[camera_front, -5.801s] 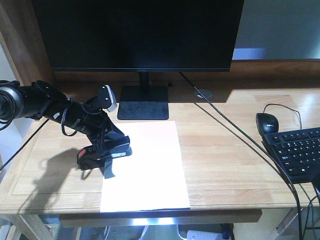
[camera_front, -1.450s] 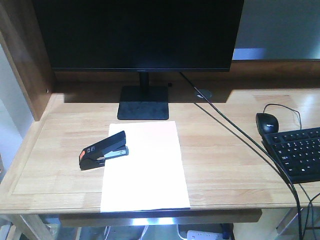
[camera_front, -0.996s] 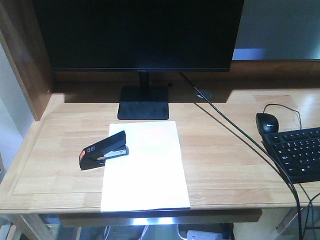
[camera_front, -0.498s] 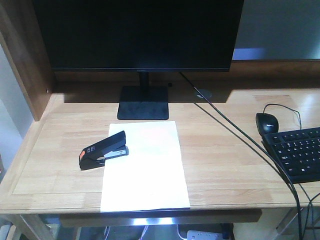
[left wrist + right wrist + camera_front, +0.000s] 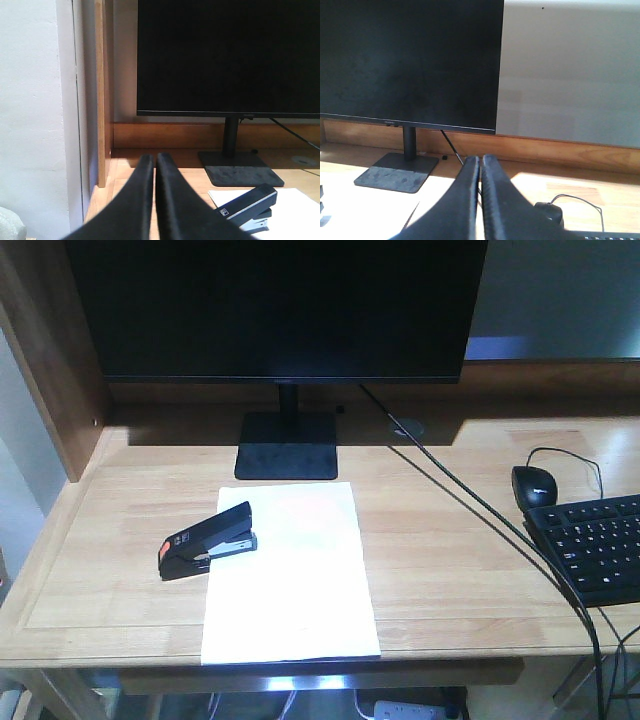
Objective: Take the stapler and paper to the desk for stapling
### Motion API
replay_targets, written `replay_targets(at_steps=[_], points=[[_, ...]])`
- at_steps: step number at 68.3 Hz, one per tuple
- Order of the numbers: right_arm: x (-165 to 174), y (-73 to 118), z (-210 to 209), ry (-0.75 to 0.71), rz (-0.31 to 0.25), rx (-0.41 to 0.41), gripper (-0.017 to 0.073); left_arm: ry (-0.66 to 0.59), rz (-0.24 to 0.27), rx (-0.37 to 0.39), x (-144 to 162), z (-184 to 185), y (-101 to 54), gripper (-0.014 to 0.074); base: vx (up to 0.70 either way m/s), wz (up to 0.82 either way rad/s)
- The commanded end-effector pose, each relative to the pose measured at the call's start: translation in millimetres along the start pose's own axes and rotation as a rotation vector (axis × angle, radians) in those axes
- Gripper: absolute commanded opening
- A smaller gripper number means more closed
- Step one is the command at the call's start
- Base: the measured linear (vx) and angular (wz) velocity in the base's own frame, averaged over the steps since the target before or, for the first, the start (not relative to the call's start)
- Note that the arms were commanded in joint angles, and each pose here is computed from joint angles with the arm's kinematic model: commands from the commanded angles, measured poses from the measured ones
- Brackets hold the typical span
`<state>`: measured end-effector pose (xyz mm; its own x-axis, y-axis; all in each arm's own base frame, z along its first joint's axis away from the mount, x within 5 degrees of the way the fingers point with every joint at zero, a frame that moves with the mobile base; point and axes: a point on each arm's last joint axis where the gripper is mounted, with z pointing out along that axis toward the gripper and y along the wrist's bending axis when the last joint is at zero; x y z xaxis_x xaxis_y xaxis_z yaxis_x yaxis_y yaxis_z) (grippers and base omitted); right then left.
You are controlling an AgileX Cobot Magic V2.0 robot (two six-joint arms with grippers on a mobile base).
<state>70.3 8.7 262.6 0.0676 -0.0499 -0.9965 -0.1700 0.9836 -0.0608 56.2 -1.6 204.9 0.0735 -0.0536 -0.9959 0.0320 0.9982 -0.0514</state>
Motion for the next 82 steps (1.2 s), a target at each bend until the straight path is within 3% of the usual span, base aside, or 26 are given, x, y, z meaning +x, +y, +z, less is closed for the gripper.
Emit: replay_targets(at_steps=[1,61,66,80,82], points=[[-8.3,-0.9,0.6,-0.019,-0.032,0.007,-0.0009,-0.052,-0.021,0.004,3.1,-0.6,0.2,-0.0007,0.0,0.0],[-8.2,-2.8,0.6,-0.017,-0.04,0.028,-0.0009,-0.053,-0.021,0.004,2.7,-0.6,0.1,-0.0007,0.0,0.0],[-7.5,-5.9,0.5,-0.009,-0.031,0.061,-0.0009,-0.053,-0.021,0.004,2.7,-0.6,0.1,-0.0007,0.0,0.0],[-1.2,-10.3,-0.1,0.058,0.061,0.112,-0.0009,-0.052,-0.021,0.004,2.8,-0.5,0.1,-0.0007,0.0,0.0],[-1.1,-10.0,-0.2,0.067,0.046,0.108,-0.0009,-0.052,-0.021,0.004,2.8,-0.5,0.1,-0.0007,0.0,0.0]])
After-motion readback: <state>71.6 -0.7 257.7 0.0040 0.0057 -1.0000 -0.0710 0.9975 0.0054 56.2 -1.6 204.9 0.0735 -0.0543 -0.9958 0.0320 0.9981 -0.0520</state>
